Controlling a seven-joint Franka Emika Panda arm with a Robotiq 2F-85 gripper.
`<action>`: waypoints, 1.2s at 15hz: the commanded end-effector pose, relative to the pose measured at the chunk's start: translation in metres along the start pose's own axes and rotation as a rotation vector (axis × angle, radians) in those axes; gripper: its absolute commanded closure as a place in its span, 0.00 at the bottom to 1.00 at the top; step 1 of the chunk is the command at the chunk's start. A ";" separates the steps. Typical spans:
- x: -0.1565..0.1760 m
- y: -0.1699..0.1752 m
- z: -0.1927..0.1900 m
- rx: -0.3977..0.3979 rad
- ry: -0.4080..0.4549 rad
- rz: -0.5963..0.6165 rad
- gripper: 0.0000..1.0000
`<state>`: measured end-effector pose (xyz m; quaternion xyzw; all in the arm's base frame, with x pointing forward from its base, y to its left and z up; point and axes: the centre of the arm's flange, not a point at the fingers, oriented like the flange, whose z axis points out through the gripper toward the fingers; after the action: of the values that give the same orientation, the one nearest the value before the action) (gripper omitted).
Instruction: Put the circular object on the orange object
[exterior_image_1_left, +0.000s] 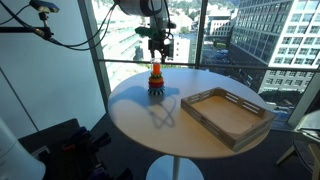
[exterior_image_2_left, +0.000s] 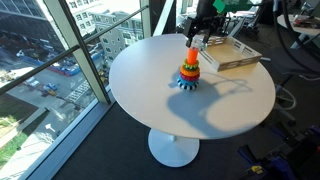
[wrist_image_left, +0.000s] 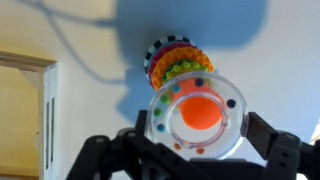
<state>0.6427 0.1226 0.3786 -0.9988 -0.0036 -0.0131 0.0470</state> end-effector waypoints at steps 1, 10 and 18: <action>0.013 -0.006 0.000 -0.003 -0.011 0.007 0.30; 0.019 -0.013 0.012 -0.032 -0.080 0.003 0.30; 0.026 -0.027 0.009 -0.141 -0.173 -0.003 0.30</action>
<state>0.6530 0.1434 0.3660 -0.9978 -0.0141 0.0650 -0.0066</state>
